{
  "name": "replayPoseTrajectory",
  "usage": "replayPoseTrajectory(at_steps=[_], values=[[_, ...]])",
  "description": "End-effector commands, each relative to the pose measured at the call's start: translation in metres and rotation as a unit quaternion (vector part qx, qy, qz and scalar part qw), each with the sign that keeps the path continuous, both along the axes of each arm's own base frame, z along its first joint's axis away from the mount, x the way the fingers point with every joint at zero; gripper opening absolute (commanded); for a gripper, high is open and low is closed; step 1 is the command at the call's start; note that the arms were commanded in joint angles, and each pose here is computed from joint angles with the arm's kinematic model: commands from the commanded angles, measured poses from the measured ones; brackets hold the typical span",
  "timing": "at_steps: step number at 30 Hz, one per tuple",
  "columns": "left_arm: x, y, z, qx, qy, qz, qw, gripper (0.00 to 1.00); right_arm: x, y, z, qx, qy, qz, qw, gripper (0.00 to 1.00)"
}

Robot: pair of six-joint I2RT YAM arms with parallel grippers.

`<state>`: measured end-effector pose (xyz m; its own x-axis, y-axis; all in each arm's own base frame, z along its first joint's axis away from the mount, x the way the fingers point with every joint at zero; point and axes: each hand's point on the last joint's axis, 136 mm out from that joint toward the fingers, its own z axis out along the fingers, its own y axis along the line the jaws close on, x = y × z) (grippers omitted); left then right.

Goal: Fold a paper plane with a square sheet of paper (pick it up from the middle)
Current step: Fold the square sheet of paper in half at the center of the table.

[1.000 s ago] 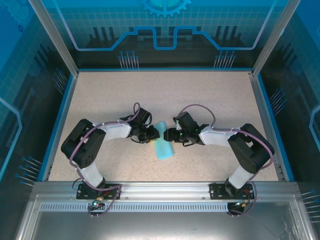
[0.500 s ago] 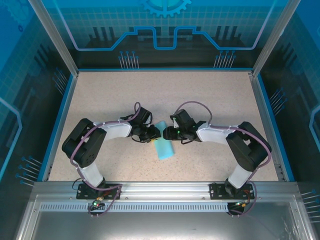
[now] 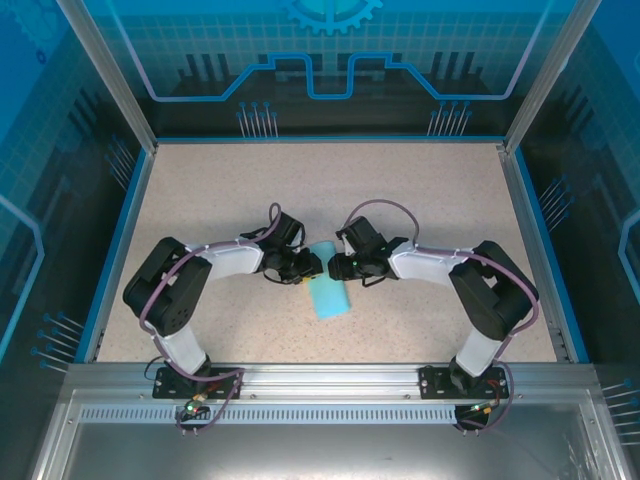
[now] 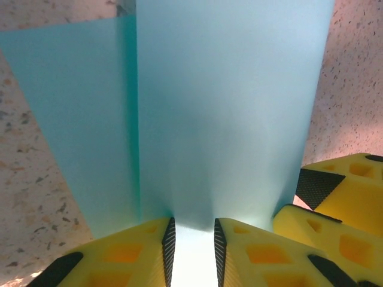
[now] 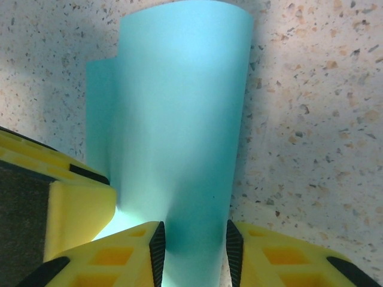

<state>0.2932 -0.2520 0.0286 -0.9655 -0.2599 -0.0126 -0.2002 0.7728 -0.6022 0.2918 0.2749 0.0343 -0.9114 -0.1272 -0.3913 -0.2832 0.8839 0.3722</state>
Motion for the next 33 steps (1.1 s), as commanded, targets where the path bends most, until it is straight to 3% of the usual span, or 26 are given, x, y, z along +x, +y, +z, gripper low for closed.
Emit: replayPoseTrajectory(at_steps=[1, 15, 33], values=[[0.000, -0.005, 0.023, -0.010, -0.020, -0.016, 1.000, 0.28, -0.005, 0.002, -0.005, -0.027, 0.001, 0.030, 0.999, 0.35], [0.000, 0.024, 0.052, 0.035, -0.052, -0.003, 0.998, 0.33, -0.010, 0.007, -0.003, -0.061, -0.017, 0.097, 0.993, 0.35], [-0.006, 0.046, 0.051, 0.040, -0.049, 0.030, 0.998, 0.35, -0.010, 0.011, -0.010, -0.068, -0.006, 0.079, 0.995, 0.35]])
